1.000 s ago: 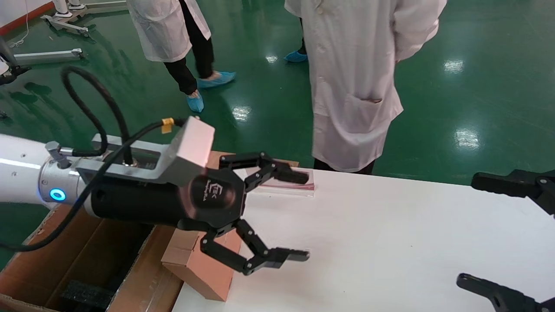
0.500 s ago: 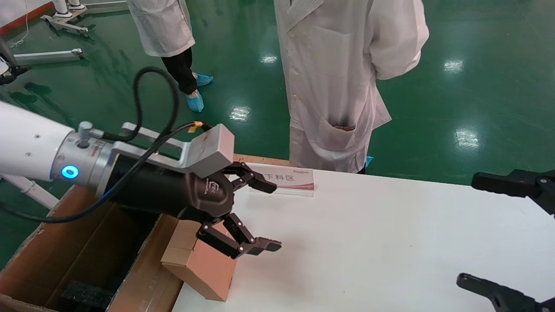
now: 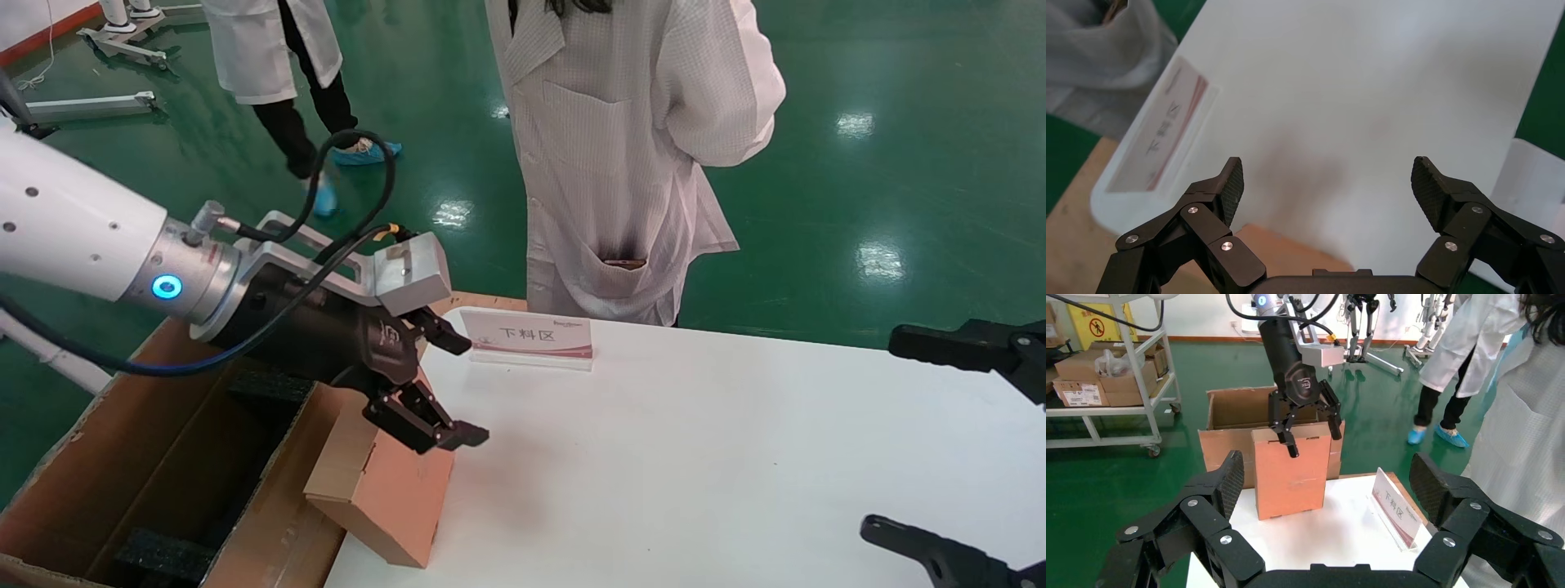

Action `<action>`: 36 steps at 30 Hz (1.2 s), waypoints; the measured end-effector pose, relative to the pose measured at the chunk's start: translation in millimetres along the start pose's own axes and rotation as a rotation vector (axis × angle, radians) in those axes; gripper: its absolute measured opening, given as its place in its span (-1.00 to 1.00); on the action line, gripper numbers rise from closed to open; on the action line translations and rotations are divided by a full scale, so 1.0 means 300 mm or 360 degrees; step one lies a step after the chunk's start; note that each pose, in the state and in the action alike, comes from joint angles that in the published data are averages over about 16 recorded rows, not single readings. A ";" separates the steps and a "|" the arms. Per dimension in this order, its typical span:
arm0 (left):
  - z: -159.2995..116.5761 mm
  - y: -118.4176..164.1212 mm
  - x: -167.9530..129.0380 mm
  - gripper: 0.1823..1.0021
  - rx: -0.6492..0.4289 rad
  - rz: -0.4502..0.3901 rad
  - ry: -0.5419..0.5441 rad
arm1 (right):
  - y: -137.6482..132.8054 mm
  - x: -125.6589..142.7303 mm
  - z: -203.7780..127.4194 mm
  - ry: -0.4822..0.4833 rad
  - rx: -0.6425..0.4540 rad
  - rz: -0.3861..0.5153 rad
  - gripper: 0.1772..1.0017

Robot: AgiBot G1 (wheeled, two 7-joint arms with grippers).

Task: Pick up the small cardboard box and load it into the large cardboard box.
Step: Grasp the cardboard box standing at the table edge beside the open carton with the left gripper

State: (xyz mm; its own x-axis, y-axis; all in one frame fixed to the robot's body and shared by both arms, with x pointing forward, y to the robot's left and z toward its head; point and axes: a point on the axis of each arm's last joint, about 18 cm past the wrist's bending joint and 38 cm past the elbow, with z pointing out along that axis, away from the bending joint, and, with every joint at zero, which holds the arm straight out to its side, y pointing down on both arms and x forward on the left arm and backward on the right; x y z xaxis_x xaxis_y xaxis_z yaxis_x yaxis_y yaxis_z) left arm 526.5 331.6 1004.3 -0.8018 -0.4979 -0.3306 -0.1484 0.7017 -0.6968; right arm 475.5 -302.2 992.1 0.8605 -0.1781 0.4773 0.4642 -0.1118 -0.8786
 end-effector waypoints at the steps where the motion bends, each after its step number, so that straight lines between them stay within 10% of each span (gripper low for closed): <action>1: 0.000 -0.002 -0.003 1.00 -0.0020 -0.0012 -0.0009 | 0.000 0.000 0.000 0.0000 0.0000 0.0000 1.00; 36: -0.044 -0.026 -0.020 1.00 -0.0516 -0.0378 -0.0183 | 0.000 0.000 0.000 0.0000 0.0000 0.0000 1.00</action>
State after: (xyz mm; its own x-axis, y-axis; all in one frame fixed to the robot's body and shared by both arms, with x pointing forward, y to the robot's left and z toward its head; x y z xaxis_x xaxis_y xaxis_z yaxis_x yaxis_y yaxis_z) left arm 524.9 335.9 1020.0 -0.6560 -0.7060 -0.2668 -0.5109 0.6756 -0.5316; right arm 475.5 -302.2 992.1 0.8605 -0.1781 0.4773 0.4642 -0.1118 -0.8786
